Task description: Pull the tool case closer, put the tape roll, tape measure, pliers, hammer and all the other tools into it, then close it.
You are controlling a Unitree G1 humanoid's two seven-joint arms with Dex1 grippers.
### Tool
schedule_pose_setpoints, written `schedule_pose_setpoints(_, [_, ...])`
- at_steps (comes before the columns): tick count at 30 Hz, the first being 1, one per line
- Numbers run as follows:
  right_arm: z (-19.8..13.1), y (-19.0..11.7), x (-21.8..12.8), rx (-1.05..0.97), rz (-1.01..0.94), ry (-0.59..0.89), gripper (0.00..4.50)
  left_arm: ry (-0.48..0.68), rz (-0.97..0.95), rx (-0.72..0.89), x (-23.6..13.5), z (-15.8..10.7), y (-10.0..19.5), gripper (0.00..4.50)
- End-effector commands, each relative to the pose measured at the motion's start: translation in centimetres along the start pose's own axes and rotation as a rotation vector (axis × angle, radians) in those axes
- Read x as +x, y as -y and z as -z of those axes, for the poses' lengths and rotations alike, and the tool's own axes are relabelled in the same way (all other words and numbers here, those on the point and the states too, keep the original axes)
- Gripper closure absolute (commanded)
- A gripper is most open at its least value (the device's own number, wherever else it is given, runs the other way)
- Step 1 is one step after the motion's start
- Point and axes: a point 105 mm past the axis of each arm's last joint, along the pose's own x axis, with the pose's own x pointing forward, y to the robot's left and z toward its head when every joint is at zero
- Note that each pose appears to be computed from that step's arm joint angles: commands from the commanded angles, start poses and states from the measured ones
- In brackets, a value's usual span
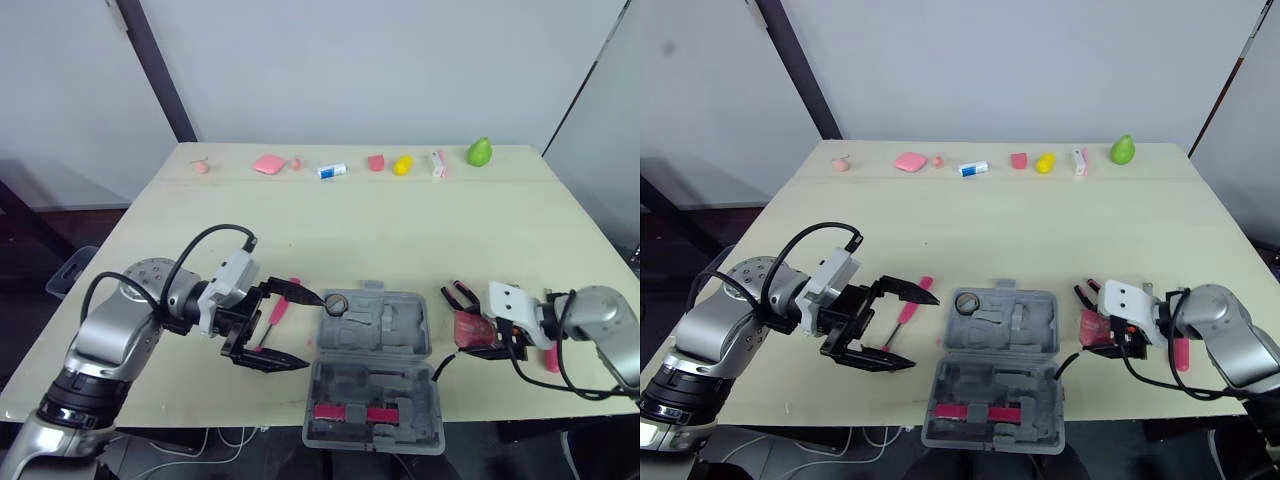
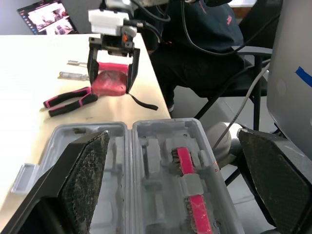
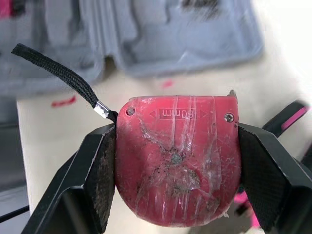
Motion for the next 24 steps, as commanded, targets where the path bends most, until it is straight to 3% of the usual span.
schedule_pose_setpoints(1, [-2.1,1.3,-0.2,-0.068,0.022,-0.100,1.56,0.008,-0.069,0.024,-0.9,-0.6,-0.3,0.00])
schedule_pose_setpoints(11, [-7.3,2.9,3.4,-0.099,0.044,-0.147,1.56,0.006,-0.218,0.001,-2.4,0.0,-0.7,0.00])
schedule_pose_setpoints(24, [-6.7,2.9,7.3,-0.142,0.021,-0.268,1.56,-0.019,-0.279,-0.016,-3.2,0.8,-0.6,0.00])
